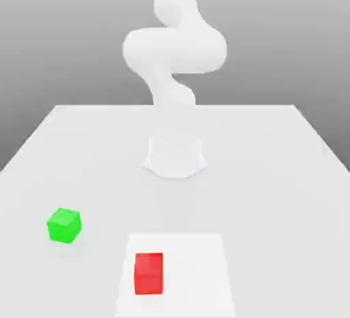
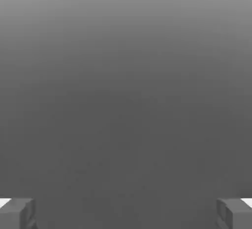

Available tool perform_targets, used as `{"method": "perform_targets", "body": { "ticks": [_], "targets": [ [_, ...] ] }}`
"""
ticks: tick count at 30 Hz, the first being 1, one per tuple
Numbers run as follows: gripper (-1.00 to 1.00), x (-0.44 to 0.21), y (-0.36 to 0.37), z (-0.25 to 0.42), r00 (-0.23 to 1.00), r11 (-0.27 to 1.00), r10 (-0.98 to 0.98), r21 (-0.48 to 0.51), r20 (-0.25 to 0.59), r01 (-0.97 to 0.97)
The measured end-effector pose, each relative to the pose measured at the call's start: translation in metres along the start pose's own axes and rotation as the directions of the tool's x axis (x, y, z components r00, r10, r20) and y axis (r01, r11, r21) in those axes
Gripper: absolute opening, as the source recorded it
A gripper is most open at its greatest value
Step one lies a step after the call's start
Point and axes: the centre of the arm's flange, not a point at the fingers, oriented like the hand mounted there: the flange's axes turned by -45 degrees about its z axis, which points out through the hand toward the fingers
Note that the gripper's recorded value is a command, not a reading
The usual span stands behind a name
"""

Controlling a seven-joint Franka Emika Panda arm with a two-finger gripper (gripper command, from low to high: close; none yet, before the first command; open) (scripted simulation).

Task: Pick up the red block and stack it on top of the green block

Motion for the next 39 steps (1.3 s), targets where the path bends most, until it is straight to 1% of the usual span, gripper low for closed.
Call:
{"method": "perform_targets", "body": {
  "ticks": [5,10,16,21,23,27,28,35,39],
  "targets": [
    [0.00,-0.024,0.011,0.111,0.987,1.000,-0.007,0.007,0.162,0.006],
    [0.00,-0.070,0.021,0.207,0.949,1.000,-0.016,0.013,0.315,0.013],
    [0.00,-0.150,0.032,0.303,0.873,1.000,-0.025,0.015,0.488,0.020],
    [0.00,-0.233,0.044,0.362,0.785,1.000,-0.029,0.012,0.619,0.027],
    [0.00,-0.260,0.045,0.380,0.760,0.999,-0.033,0.013,0.649,0.032],
    [0.00,-0.294,0.046,0.415,0.752,0.999,-0.034,0.014,0.659,0.034],
    [-1.00,-0.301,0.046,0.422,0.751,0.999,-0.034,0.014,0.659,0.033],
    [-1.00,-0.302,0.046,0.423,0.751,0.999,-0.034,0.014,0.660,0.033],
    [-1.00,-0.276,0.046,0.395,0.751,0.999,-0.034,0.014,0.660,0.034]
  ]
}}
